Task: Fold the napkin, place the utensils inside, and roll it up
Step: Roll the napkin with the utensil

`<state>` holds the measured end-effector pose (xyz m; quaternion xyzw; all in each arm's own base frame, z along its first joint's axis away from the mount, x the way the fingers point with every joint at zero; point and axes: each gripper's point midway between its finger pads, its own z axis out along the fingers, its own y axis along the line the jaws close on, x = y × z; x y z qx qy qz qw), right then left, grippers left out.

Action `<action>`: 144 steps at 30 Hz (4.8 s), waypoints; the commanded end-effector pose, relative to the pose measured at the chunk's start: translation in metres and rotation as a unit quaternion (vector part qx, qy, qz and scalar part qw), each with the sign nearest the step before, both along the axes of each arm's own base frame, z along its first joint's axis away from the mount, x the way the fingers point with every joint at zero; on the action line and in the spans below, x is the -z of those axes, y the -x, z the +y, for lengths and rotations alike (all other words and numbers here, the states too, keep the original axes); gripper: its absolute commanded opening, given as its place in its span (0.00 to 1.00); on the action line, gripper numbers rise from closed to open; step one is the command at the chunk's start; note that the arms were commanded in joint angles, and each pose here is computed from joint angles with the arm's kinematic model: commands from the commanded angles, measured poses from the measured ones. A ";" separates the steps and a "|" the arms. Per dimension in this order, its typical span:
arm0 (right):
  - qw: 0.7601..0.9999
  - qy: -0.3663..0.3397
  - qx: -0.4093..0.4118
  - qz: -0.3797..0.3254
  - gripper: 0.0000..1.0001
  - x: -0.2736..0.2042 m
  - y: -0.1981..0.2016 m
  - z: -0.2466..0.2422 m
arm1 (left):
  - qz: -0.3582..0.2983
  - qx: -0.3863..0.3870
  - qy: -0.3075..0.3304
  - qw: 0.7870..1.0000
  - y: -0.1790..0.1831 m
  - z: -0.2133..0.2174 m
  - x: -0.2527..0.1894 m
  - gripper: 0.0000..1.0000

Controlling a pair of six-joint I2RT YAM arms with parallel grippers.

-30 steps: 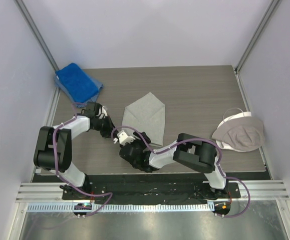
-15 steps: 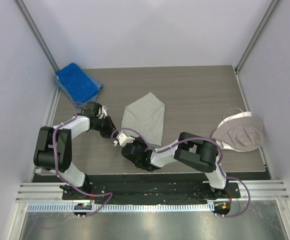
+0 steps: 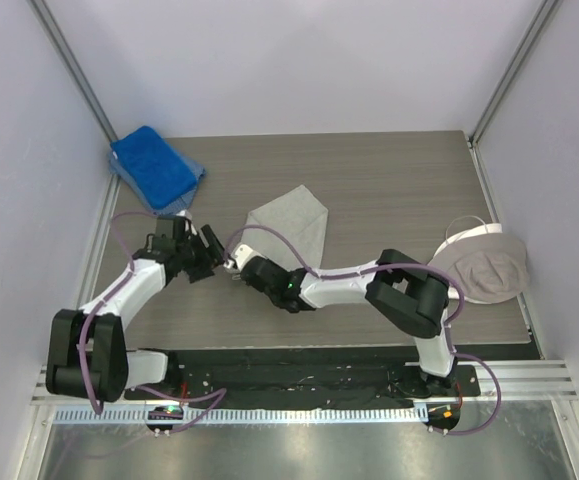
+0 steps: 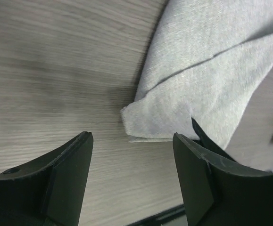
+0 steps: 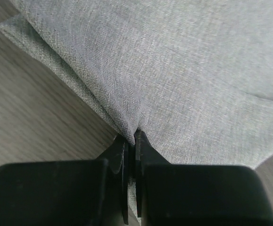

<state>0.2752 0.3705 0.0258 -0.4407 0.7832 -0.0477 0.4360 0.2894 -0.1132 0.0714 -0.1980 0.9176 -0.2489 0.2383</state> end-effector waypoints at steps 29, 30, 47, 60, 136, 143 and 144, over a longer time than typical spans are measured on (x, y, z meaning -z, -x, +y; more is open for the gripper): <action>0.770 -0.187 -0.029 0.610 0.01 -0.009 0.059 0.022 | -0.307 0.129 -0.054 0.942 -0.001 -0.050 -0.037 0.74; 0.765 -0.189 -0.028 0.615 0.01 -0.007 0.058 0.021 | -0.303 0.133 -0.055 0.942 -0.001 -0.051 -0.034 0.74; 0.725 -0.223 -0.025 0.651 0.01 -0.001 0.046 0.014 | -0.254 0.158 -0.103 0.949 0.004 -0.057 -0.004 0.74; 0.688 -0.261 -0.032 0.676 0.01 -0.008 0.037 0.007 | -0.199 0.209 -0.128 0.949 0.022 -0.073 0.011 0.71; 0.970 -0.194 -0.054 0.134 0.72 -0.059 0.005 -0.020 | -0.028 0.273 -0.153 0.949 0.032 -0.097 0.028 0.00; 0.978 -0.151 -0.073 0.123 0.71 -0.044 0.008 -0.011 | -0.026 0.274 -0.148 0.950 0.032 -0.097 0.029 0.00; 0.978 -0.147 -0.076 0.126 0.71 -0.041 0.008 -0.010 | -0.025 0.275 -0.148 0.950 0.032 -0.098 0.030 0.00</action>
